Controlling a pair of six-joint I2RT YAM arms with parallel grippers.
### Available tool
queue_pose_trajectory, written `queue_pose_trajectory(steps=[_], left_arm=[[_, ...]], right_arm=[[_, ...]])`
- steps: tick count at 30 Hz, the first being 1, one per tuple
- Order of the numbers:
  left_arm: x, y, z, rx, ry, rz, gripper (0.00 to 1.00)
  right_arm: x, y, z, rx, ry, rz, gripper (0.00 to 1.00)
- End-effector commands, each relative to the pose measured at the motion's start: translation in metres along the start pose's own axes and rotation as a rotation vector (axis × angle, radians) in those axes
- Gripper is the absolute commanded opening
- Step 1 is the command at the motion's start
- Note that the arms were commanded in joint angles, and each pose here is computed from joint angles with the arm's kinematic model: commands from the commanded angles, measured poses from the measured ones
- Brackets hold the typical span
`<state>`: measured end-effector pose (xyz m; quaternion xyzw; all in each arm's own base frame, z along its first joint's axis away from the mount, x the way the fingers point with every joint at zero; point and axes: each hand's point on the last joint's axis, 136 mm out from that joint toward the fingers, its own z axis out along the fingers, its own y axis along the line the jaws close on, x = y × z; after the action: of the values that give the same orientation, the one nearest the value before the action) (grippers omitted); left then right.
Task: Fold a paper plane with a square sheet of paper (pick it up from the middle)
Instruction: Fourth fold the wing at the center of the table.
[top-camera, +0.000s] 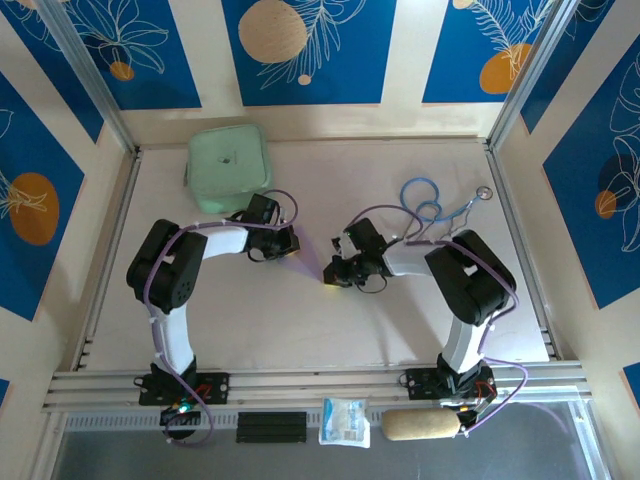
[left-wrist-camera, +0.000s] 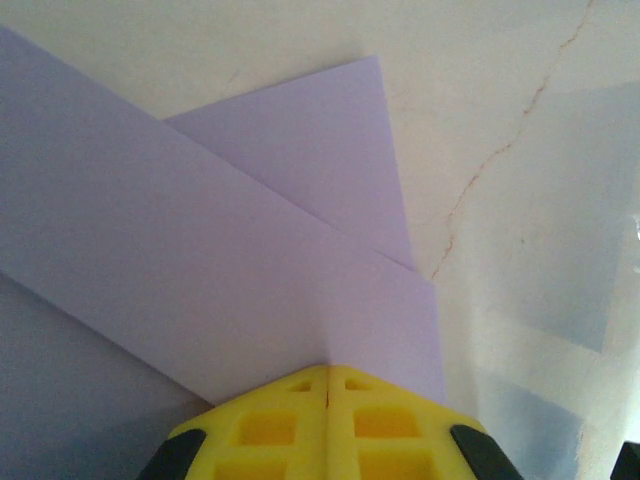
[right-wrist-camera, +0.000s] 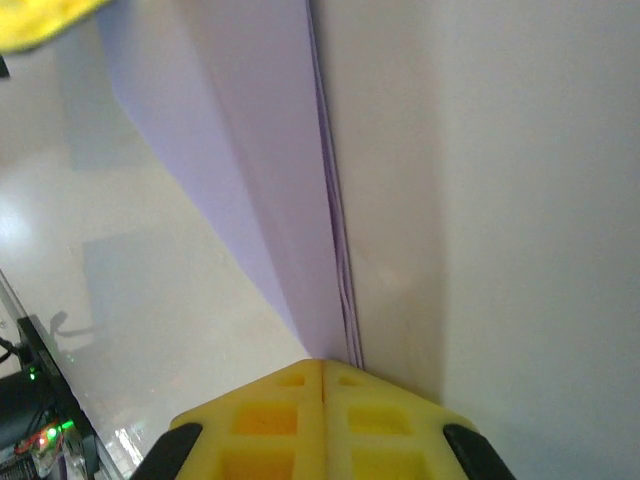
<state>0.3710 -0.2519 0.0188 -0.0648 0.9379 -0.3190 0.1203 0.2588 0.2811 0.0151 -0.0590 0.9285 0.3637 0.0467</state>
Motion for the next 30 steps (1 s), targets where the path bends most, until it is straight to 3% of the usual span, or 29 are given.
queue_pose_trajectory(steps=[1,5,12,19,30], left_arm=[[0.023,0.057,0.014,-0.177,0.073,-0.060,0.00],[0.010,0.017,0.002,-0.048,0.051,-0.028,0.00],[-0.018,-0.035,-0.052,0.078,-0.097,-0.033,0.20],[-0.015,-0.023,-0.077,0.121,-0.205,-0.136,0.38],[-0.001,-0.001,-0.079,0.175,-0.230,-0.233,0.54]], right_arm=[[0.032,-0.017,-0.010,0.045,0.080,0.070,0.00],[-0.002,0.010,-0.032,0.012,-0.040,0.020,0.02],[-0.045,0.023,-0.043,0.045,-0.152,0.000,0.20],[-0.073,0.034,-0.031,0.021,-0.149,-0.045,0.35],[-0.099,0.032,0.003,-0.044,-0.083,-0.066,0.36]])
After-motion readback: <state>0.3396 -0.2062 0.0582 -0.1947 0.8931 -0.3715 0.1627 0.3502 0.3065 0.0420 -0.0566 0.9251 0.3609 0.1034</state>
